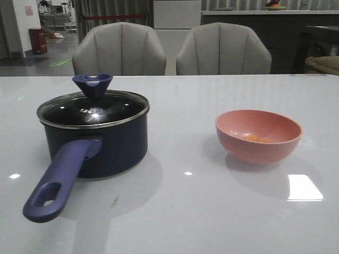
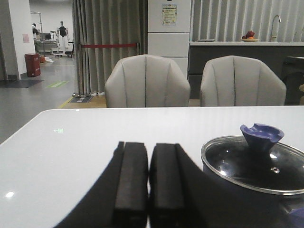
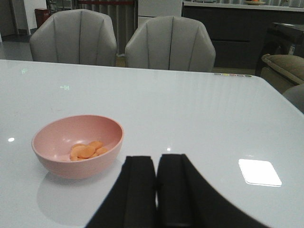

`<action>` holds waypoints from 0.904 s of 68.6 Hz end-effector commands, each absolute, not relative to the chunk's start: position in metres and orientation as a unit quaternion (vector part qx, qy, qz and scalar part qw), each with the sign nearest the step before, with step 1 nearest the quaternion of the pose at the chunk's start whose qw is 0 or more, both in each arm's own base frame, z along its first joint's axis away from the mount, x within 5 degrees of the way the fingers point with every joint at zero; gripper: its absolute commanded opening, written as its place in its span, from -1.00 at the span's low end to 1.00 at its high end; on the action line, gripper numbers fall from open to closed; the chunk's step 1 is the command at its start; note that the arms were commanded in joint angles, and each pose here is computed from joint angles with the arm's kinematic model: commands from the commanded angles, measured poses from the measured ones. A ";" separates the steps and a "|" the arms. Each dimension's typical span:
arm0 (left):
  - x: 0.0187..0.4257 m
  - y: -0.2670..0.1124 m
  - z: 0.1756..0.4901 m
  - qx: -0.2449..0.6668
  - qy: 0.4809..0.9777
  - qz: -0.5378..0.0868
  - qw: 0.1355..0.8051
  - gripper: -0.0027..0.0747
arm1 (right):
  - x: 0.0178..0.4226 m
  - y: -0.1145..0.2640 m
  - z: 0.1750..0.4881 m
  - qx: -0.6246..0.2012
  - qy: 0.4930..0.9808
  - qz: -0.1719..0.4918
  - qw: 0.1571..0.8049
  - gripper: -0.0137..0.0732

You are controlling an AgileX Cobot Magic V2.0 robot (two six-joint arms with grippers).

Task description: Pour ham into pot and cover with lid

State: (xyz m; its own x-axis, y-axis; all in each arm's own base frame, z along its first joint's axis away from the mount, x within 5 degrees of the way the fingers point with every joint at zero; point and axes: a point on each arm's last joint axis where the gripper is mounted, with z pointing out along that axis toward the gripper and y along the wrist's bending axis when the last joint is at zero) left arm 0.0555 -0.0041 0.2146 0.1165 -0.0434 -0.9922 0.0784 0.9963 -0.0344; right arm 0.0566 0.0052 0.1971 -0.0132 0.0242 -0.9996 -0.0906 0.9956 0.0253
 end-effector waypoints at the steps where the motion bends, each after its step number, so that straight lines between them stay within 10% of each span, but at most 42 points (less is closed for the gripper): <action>1: 0.052 -0.004 0.224 0.010 0.596 -0.046 0.801 -0.62 | 0.054 0.005 0.208 -0.026 0.672 0.034 0.740 -0.30; 13: 0.046 -0.003 0.250 0.007 0.556 -0.049 0.829 -0.62 | 0.054 0.005 0.208 -0.026 0.672 0.034 0.740 -0.30; 34: 0.057 -0.005 0.298 -0.014 0.680 -0.077 0.729 -0.62 | 0.054 0.005 0.208 -0.026 0.672 0.034 0.740 -0.30; 62: 0.075 -0.007 0.293 -0.019 0.709 -0.079 0.700 -0.60 | 0.054 0.005 0.208 -0.026 0.672 0.034 0.740 -0.30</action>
State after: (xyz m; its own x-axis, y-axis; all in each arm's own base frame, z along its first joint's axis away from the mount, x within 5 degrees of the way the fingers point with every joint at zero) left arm 0.0717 -0.0069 0.2788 -0.0924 -0.1141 -0.9892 0.0810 0.9893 -0.1217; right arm 0.0566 0.0052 0.1971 -0.0130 0.0224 -0.9997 -0.0905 0.9956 0.0235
